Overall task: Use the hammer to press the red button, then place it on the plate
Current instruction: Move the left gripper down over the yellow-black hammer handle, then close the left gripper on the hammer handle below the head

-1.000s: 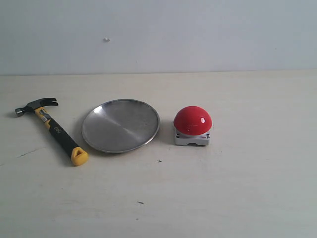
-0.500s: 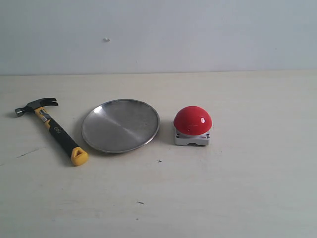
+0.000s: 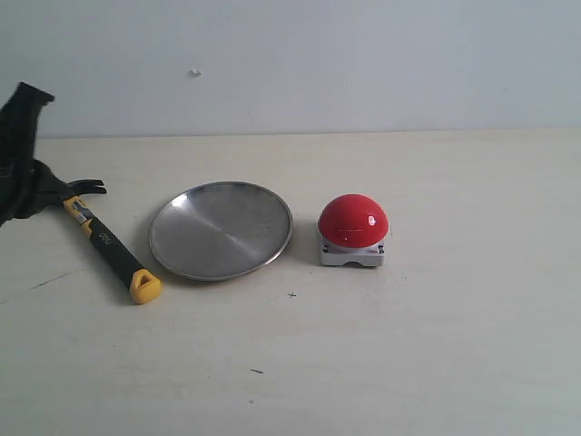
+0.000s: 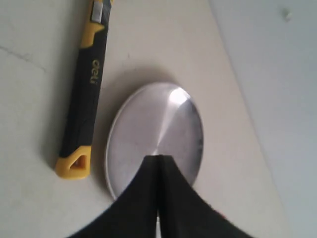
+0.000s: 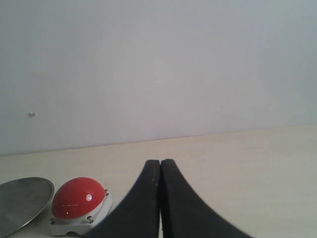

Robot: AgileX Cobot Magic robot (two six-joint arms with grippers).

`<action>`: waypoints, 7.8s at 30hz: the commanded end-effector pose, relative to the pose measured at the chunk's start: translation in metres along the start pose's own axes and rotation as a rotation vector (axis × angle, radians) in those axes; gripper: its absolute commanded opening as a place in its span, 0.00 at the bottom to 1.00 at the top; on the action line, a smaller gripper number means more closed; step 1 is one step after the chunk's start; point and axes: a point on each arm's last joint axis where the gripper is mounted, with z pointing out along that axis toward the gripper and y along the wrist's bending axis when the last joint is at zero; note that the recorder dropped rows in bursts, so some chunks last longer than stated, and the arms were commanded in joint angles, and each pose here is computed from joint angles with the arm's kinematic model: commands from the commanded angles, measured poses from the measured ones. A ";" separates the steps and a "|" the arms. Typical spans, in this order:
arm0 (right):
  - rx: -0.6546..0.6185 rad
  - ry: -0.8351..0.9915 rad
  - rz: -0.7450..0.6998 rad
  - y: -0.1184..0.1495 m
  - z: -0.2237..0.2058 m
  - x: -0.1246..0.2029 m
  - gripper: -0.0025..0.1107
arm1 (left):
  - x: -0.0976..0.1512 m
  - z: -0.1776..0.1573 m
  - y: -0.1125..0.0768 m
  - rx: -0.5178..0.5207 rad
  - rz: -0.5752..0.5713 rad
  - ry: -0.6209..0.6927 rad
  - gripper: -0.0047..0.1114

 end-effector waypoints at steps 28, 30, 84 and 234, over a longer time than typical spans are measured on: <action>0.005 -0.009 -0.003 0.000 0.000 0.000 0.02 | -0.019 0.084 -0.054 -0.457 0.232 0.050 0.04; 0.005 -0.009 -0.003 0.000 0.000 0.000 0.02 | -0.024 0.085 -0.053 -0.441 0.187 0.047 0.04; 0.005 -0.009 -0.003 0.000 0.000 0.000 0.02 | -0.118 0.205 -0.026 -0.632 0.024 0.099 0.53; 0.005 -0.009 -0.003 0.000 0.000 0.000 0.02 | -0.125 0.225 -0.007 -0.682 0.508 0.296 0.17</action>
